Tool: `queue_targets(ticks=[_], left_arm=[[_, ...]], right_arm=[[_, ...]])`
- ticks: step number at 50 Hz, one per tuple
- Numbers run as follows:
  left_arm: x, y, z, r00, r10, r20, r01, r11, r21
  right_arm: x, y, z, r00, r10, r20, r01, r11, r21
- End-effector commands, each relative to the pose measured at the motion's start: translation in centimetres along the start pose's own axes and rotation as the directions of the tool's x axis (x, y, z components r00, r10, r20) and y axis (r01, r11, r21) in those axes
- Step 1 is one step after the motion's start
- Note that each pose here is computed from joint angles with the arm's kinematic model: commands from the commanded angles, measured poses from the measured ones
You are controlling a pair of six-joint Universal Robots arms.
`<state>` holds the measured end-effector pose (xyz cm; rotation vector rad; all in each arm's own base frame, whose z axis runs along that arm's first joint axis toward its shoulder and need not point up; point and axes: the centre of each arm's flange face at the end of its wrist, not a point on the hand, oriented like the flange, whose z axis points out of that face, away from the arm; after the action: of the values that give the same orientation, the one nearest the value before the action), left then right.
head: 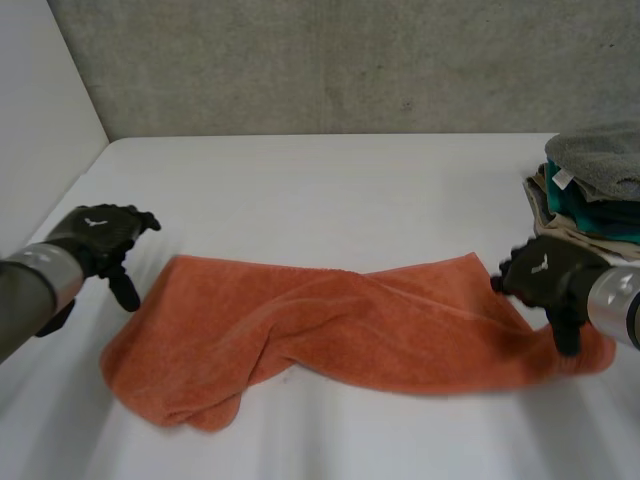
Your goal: Fold the laundry.
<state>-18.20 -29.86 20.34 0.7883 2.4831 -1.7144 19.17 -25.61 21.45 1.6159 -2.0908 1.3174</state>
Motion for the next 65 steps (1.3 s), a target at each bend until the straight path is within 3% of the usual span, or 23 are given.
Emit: queue_targets(ticks=[1,6,15,19,26,33,47,57,65], left_arm=[[1.2,2.0,3.5,0.998,0.042,-0.041,-0.046,0.993,-0.11],[1.4,2.5,2.4,0.998,0.033,-0.045,-0.042,0.979,-0.2],[2.8,1.7,-2.9,0.998,-0.018,-0.06,0.007,0.984,-0.177],[4.5,2.3,-6.9,0.994,-0.041,-0.098,0.021,0.98,-0.199],[6.4,4.6,-9.3,0.988,-0.029,-0.152,-0.014,0.962,-0.273],[6.6,6.0,-8.2,0.993,0.007,-0.117,-0.04,0.96,-0.277],[7.5,7.1,-5.4,0.991,0.073,-0.111,-0.097,0.969,-0.226],[6.2,5.8,-3.9,0.991,0.135,0.011,-0.132,0.982,-0.136],[3.8,1.1,-3.6,0.99,0.096,0.101,-0.099,0.995,0.024]], right_arm=[[2.1,-1.7,0.5,0.979,0.175,-0.1,-0.162,0.979,0.124],[1.5,-2.0,0.6,0.971,0.229,-0.071,-0.218,0.966,0.136],[0.2,-1.7,0.2,0.969,0.247,-0.019,-0.244,0.964,0.103],[-0.9,-1.3,-0.7,0.969,0.245,0.008,-0.245,0.968,0.045],[-3.3,0.2,-1.3,0.973,0.225,0.057,-0.221,0.973,-0.066],[-4.8,1.7,0.1,0.982,0.182,0.056,-0.177,0.98,-0.086],[-6.8,2.6,1.6,0.973,0.229,0.021,-0.229,0.973,-0.015],[-4.3,1.6,1.8,0.955,0.277,-0.103,-0.268,0.959,0.086],[-0.5,1.3,1.6,0.895,0.438,-0.082,-0.436,0.899,0.046]])
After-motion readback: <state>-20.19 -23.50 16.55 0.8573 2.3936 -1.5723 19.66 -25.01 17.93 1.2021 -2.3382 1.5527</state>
